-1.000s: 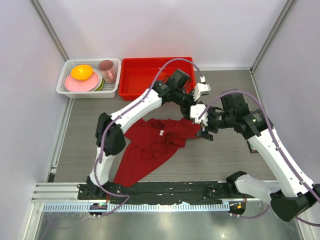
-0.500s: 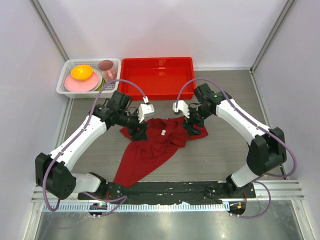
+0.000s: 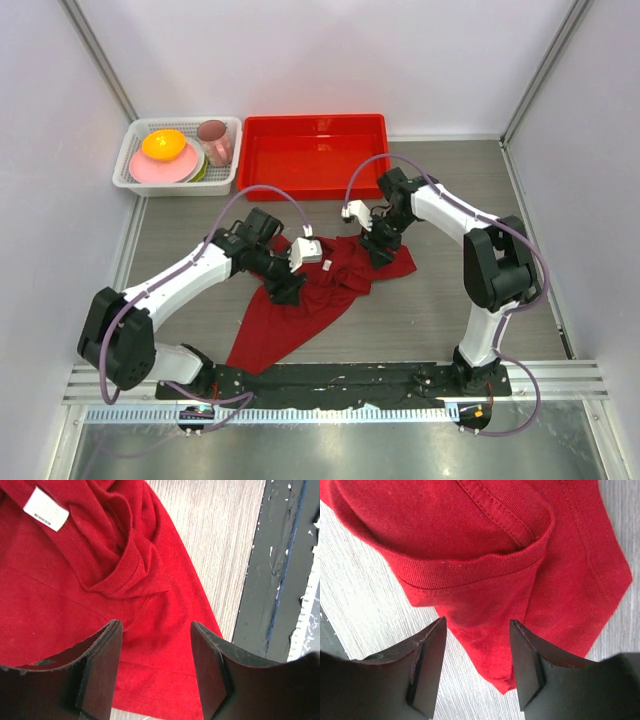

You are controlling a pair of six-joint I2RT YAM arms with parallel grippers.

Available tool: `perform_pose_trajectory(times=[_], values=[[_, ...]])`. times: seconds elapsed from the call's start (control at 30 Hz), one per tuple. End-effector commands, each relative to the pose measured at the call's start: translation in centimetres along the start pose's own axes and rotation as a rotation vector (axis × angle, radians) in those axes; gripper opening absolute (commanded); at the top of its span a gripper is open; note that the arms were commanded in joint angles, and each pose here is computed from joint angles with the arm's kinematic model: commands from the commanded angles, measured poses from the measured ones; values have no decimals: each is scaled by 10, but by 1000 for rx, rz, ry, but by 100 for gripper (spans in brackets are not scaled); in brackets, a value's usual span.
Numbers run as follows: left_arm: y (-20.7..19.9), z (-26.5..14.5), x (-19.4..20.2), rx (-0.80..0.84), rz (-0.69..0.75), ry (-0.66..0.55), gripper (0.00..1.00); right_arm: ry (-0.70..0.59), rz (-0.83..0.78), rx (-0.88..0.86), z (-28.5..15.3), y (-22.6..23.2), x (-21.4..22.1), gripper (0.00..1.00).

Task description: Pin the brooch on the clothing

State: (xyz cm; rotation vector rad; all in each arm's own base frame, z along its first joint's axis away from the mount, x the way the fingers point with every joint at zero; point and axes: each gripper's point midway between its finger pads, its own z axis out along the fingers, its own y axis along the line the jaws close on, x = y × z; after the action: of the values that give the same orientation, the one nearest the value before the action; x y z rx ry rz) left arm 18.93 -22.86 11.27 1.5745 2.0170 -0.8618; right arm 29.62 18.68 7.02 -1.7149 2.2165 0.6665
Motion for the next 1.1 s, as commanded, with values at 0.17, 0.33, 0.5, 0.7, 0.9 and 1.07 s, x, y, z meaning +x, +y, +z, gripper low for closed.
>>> perform_pose_trajectory(times=[0.17,0.33,0.5,0.7,0.9,1.07], values=[[-11,27,-2,90,-322,-52,57,-30,61,-1,5,0,-4,51],[-20,38,-2,128,-556,-79,56,-32,76,3,5,4,-3,45],[-18,48,3,103,-721,-104,55,-48,113,6,1,9,-3,45],[-14,55,1,65,-797,-221,56,-45,123,18,-2,14,-1,45],[-7,64,5,32,-833,-220,55,-56,132,22,-2,19,2,45],[-7,66,-5,65,-840,-260,55,-52,144,31,-1,19,5,46]])
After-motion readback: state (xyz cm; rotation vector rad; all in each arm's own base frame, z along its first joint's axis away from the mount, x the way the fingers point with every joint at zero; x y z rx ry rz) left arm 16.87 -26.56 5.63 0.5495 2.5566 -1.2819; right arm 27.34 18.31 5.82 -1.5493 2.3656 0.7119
